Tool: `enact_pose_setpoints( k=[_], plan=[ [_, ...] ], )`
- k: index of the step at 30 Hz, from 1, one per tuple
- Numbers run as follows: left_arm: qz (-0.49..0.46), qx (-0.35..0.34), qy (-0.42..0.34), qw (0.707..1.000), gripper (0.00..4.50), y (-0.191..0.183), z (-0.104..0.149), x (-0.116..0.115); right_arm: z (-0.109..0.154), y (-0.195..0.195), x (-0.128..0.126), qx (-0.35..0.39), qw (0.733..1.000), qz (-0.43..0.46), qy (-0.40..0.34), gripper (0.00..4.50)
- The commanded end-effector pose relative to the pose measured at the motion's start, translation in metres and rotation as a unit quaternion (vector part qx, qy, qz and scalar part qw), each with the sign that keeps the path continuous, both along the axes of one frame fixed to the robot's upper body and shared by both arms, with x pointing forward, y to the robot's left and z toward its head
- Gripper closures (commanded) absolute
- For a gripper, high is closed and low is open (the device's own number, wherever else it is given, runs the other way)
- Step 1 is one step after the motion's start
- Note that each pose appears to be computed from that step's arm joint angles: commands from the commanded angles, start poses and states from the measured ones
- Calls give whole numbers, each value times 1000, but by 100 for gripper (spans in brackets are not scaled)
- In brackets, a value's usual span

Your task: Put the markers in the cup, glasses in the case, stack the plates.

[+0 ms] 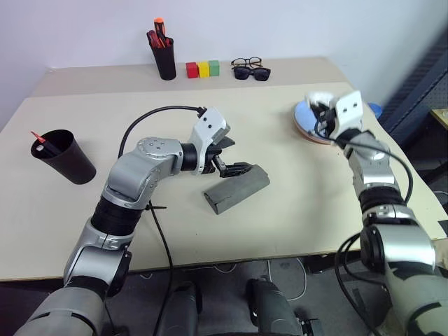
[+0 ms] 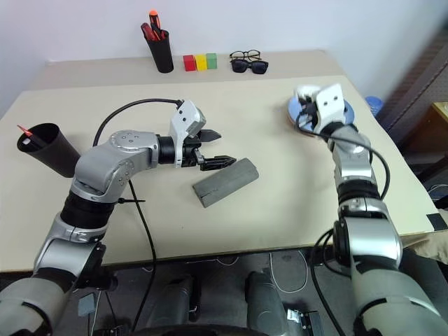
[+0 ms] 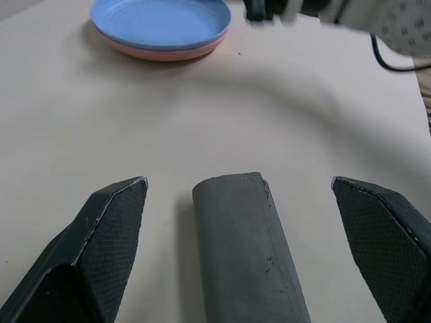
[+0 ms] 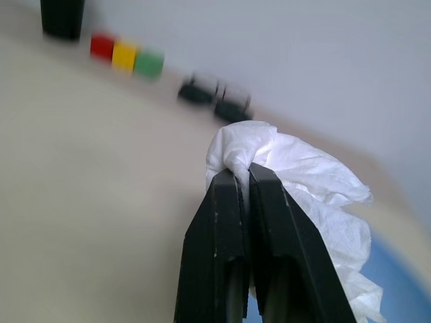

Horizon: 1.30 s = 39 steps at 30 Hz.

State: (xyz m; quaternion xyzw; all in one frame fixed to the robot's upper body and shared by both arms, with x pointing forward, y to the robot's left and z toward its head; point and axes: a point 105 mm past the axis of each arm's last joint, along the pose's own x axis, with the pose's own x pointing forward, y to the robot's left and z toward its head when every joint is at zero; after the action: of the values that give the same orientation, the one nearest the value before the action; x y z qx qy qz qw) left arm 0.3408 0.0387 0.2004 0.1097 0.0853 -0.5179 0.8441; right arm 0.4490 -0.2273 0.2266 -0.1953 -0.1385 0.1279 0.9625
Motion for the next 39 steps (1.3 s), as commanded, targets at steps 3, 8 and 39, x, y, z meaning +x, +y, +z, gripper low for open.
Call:
enact_pose_setpoints(
  k=[3, 8, 39],
  plan=[
    [54, -33, -66, 996, 0, 10, 26, 3, -8, -9, 10, -21, 998, -39, 36, 389],
    [151, -85, -149, 974, 0, 28, 49, 8, -12, -18, 16, -43, 993, -91, 55, 172],
    [209, -100, -145, 962, 0, 66, 37, 20, -109, 8, -10, 109, 973, 44, 200, 172]
  ],
)
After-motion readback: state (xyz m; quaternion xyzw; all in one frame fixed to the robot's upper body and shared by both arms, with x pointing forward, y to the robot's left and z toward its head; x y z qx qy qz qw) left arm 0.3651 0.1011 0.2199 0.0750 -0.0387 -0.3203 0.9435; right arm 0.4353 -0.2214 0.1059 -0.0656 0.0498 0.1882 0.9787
